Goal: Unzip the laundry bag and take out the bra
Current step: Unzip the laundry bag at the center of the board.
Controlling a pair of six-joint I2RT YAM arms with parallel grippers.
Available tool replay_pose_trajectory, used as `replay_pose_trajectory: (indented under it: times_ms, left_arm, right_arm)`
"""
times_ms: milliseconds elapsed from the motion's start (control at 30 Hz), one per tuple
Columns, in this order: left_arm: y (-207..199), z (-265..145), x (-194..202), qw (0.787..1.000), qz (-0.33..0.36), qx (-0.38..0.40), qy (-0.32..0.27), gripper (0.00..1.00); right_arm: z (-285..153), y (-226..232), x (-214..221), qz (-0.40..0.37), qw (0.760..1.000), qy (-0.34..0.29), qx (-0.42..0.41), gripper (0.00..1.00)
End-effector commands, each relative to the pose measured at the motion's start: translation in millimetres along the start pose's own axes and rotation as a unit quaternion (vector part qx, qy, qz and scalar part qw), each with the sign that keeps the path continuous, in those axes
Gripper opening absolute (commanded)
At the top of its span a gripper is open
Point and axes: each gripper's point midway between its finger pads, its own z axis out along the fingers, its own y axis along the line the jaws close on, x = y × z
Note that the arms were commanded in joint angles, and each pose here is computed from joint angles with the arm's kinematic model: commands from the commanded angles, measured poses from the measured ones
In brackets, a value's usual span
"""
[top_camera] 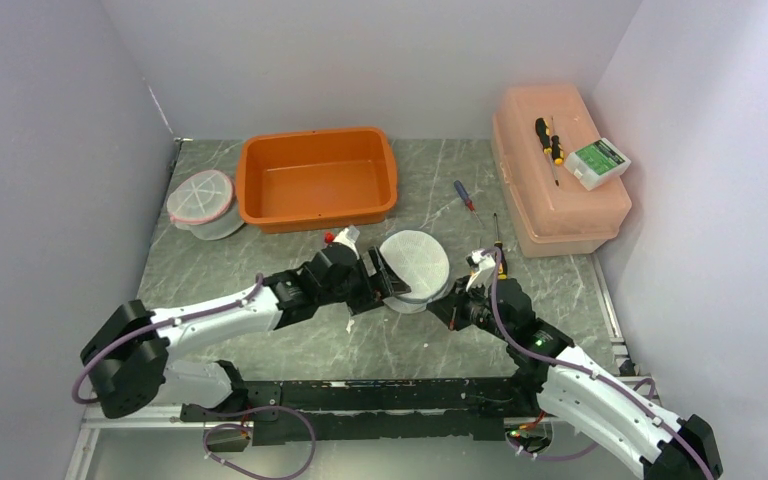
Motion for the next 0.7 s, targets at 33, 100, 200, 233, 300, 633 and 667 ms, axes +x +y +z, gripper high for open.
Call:
replay_pose_trajectory:
  times_ms: [33, 100, 200, 233, 300, 633, 667]
  left_arm:
    - [-25, 21, -27, 0.997, -0.041, 0.002, -0.063, 0.8]
    - [-27, 28, -28, 0.997, -0.044, -0.002, -0.063, 0.74]
    - [-21, 35, -25, 0.997, -0.049, -0.013, -0.057, 0.65]
    - [-21, 37, -24, 0.997, -0.049, -0.014, -0.055, 0.63]
    - [-18, 40, -24, 0.997, -0.05, -0.017, -0.053, 0.55]
    - [-12, 35, -26, 0.997, -0.028, -0.022, -0.063, 0.09]
    - [-9, 33, -26, 0.997, -0.023, -0.029, -0.062, 0.06]
  right_arm:
    - [2, 6, -12, -0.004, 1.0, -0.027, -0.012, 0.0]
    - [2, 7, -11, -0.004, 1.0, -0.027, -0.014, 0.0]
    - [1, 6, -11, -0.003, 0.999, -0.029, -0.014, 0.0]
    - [1, 6, -11, -0.003, 0.999, -0.029, -0.014, 0.0]
    - [0, 6, -11, -0.004, 0.999, -0.029, -0.013, 0.0]
    - [0, 0, -11, -0.001, 1.0, -0.029, 0.006, 0.0]
    - [1, -3, -11, 0.003, 0.999, -0.03, 0.014, 0.0]
